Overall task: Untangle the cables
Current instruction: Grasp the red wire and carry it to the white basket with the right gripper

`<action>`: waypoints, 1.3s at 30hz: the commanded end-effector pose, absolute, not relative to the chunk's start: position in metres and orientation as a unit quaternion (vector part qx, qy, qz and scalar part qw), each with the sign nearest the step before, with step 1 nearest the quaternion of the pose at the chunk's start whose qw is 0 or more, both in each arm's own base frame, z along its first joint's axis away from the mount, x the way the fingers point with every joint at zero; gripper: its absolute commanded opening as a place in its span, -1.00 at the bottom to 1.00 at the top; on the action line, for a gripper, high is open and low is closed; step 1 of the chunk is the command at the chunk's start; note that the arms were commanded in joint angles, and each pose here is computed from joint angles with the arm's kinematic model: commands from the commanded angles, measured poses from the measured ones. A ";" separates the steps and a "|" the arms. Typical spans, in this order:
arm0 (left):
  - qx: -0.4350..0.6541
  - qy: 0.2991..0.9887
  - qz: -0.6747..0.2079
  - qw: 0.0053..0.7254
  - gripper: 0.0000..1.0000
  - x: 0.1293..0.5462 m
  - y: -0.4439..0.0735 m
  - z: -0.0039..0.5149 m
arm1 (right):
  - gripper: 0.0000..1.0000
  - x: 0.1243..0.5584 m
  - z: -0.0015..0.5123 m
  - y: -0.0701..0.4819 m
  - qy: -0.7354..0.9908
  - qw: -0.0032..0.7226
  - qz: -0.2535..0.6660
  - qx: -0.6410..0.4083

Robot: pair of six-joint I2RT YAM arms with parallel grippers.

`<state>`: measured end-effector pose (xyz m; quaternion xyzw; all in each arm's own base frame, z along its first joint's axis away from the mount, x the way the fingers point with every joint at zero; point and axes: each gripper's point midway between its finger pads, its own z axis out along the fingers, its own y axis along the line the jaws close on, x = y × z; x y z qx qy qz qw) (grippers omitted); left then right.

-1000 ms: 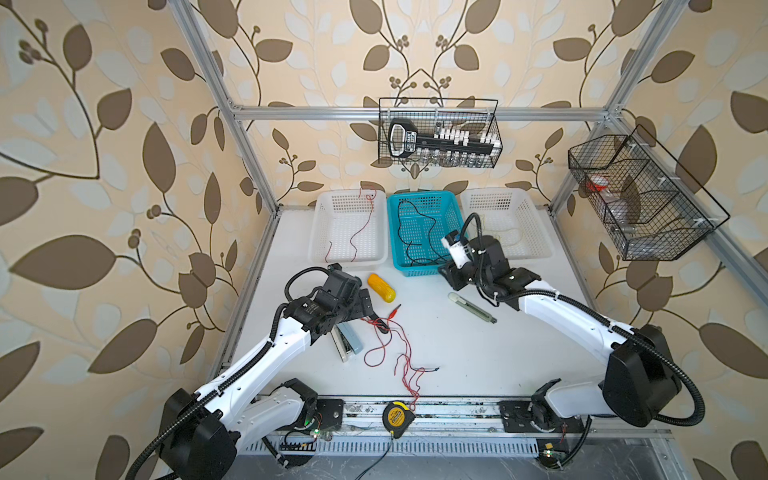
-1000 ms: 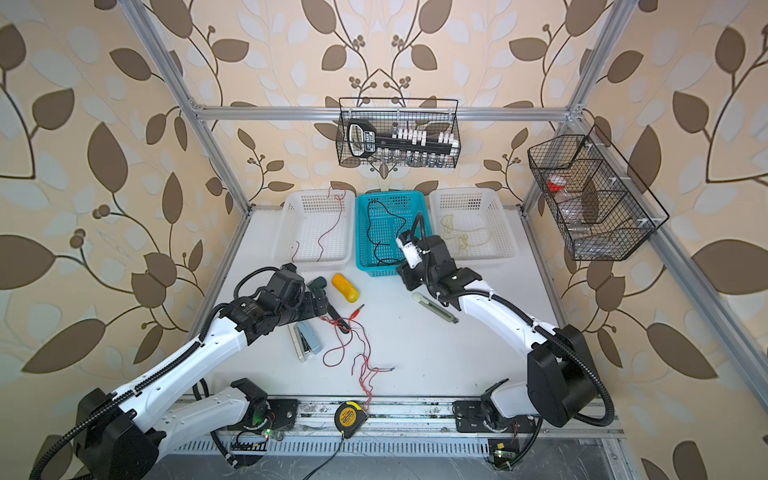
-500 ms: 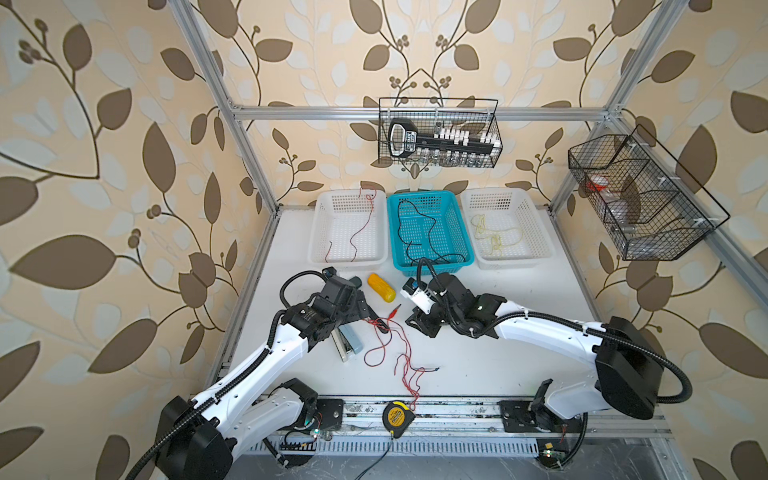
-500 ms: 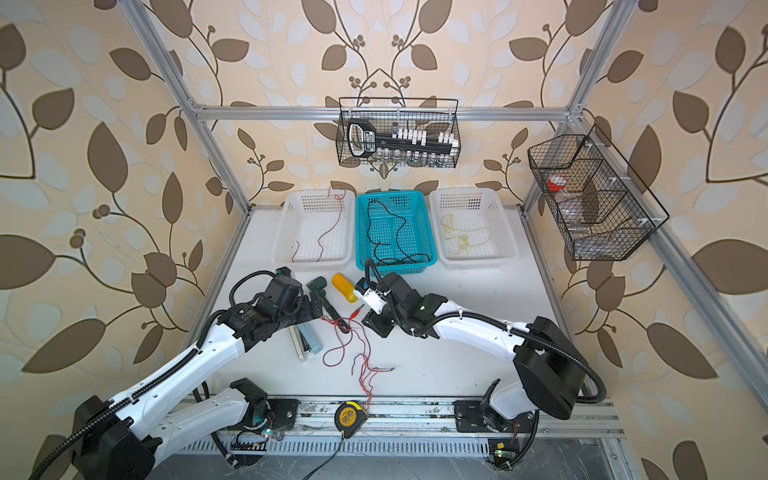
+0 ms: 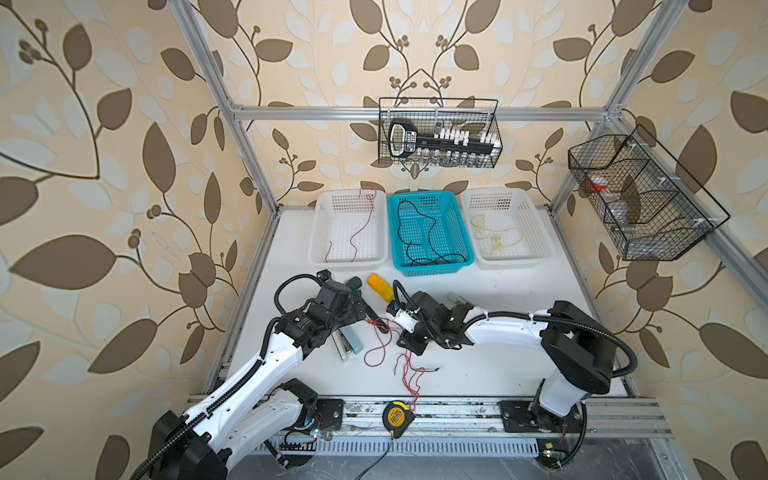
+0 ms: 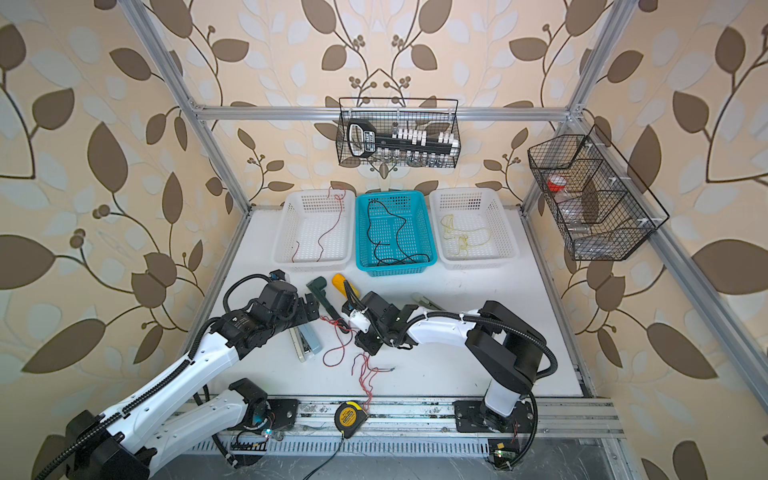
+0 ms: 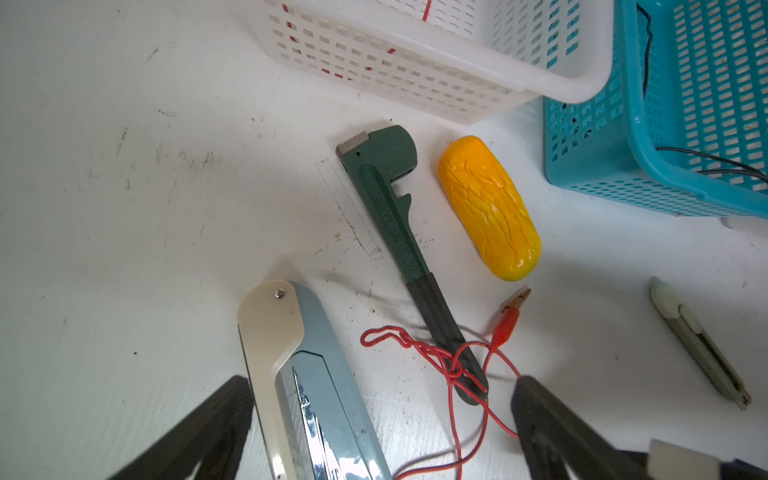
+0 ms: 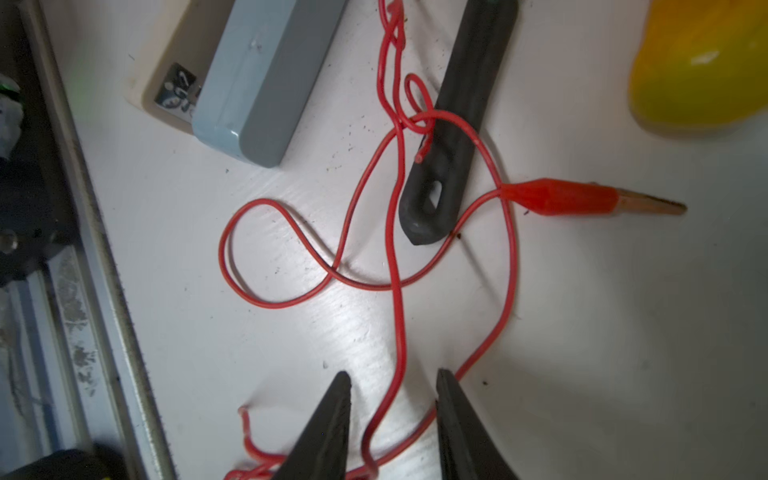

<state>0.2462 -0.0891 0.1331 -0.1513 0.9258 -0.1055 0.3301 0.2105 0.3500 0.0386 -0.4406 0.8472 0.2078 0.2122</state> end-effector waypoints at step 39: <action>-0.159 0.879 -0.114 0.435 0.98 0.269 -0.082 0.189 | -1.00 0.359 0.308 0.328 0.779 0.527 0.153 -0.303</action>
